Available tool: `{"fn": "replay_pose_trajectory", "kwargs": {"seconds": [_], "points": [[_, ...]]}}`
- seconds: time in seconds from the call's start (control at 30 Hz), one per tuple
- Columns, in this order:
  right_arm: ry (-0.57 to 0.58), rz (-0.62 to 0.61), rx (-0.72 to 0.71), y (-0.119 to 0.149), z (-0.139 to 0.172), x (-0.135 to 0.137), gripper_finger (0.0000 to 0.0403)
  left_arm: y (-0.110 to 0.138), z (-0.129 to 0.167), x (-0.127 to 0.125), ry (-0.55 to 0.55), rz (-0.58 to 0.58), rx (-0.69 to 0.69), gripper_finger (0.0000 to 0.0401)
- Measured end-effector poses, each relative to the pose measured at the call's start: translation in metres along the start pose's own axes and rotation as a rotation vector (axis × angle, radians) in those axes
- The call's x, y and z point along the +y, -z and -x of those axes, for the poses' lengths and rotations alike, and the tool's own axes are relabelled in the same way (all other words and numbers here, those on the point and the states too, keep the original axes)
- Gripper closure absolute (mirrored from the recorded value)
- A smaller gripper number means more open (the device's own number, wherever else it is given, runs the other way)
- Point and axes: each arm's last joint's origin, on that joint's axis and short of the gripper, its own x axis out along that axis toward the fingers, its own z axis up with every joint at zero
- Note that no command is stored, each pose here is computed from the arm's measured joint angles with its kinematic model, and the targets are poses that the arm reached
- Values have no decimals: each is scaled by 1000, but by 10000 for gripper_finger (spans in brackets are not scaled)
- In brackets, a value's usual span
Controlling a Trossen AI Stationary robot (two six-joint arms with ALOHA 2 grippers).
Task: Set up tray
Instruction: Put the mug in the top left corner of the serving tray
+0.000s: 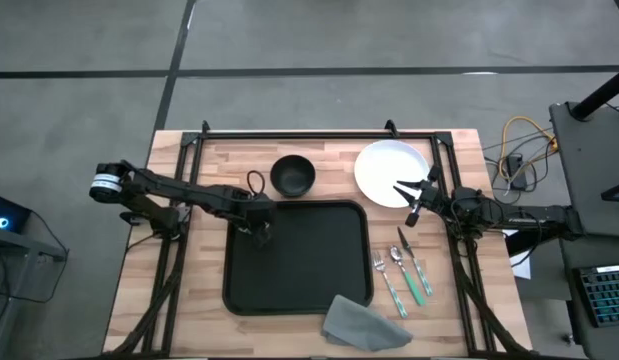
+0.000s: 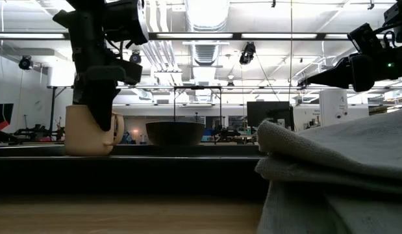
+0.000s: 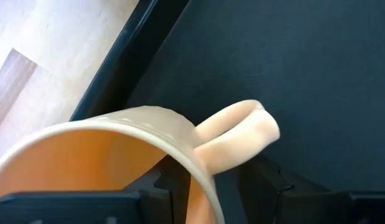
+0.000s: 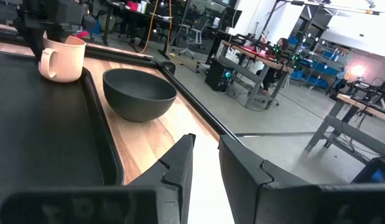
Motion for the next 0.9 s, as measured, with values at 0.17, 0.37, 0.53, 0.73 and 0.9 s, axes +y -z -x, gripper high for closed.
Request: {"fn": "replay_pose_trajectory", "kwargs": {"seconds": [0.17, 0.37, 0.53, 0.73, 0.9], "points": [[0, 0, 0, 0, 0, 0, 335, -2, 7, 0, -15, -31, 21, 302], [1, 0, 0, 0, 0, 0, 335, -11, 22, -4, -5, -22, 7, 302], [0, 0, 0, 0, 0, 0, 335, -20, 33, -9, 20, -45, -33, 302], [0, 0, 0, 0, 0, 0, 335, -24, 39, -11, 24, -74, -62, 302], [0, 0, 0, 0, 0, 0, 335, -24, 36, -8, 17, -98, -56, 302]]}}
